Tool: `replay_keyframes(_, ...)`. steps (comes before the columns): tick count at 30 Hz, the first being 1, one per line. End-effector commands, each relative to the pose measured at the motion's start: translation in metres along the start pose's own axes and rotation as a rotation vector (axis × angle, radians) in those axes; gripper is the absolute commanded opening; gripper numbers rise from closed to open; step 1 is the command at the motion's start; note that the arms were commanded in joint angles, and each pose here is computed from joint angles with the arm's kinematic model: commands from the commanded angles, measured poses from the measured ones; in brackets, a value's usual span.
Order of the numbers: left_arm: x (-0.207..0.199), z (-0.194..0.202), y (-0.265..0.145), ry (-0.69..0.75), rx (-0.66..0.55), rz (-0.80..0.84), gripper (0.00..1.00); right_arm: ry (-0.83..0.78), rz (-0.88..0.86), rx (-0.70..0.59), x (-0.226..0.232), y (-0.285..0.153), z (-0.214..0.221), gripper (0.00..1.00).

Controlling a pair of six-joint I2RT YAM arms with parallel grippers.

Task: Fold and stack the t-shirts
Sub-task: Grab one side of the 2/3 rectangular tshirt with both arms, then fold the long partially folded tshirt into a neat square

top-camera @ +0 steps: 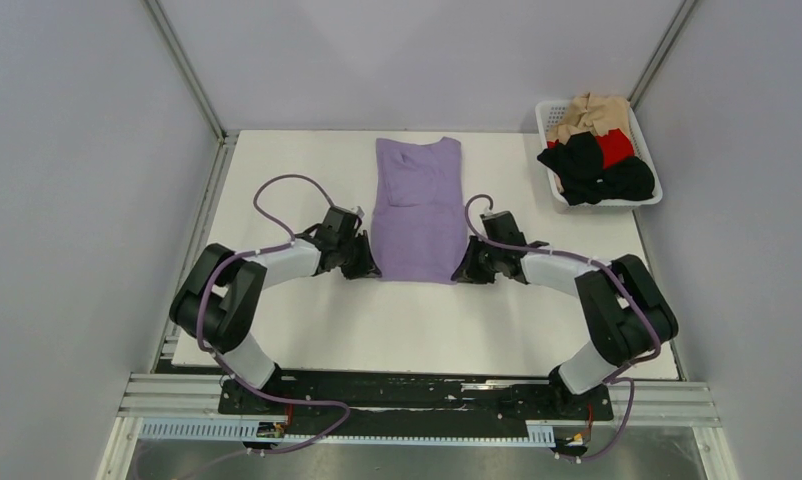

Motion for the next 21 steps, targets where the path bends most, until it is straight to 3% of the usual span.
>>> replay_keyframes(1, 0.017, 0.025, -0.021, 0.021, 0.032, -0.068, 0.00, -0.036, -0.026, 0.060, 0.007, -0.021, 0.029, 0.00)
replay_keyframes(8, 0.034, 0.070, -0.078, 0.069, 0.080, -0.095, 0.00, -0.084, -0.307, 0.189, 0.040, -0.070, 0.088, 0.00)
replay_keyframes(12, 0.031, 0.095, -0.121, 0.078, 0.079, -0.011, 0.00, -0.127, -0.452, 0.233, 0.058, -0.098, 0.113, 0.00)
replay_keyframes(21, 0.035, 0.122, -0.166, 0.034, 0.094, 0.121, 0.00, -0.182, -0.626, 0.190, 0.073, -0.135, 0.124, 0.00)
Point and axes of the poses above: each gripper's point midway between its finger pads, its own y axis out along the fingers, its own x axis along the line the jaws close on, z = x × y, the point moved 5 cm from there along -y, back along the fingers, and after that the axes turned 13 degrees about -y, right-handed, at the moved point
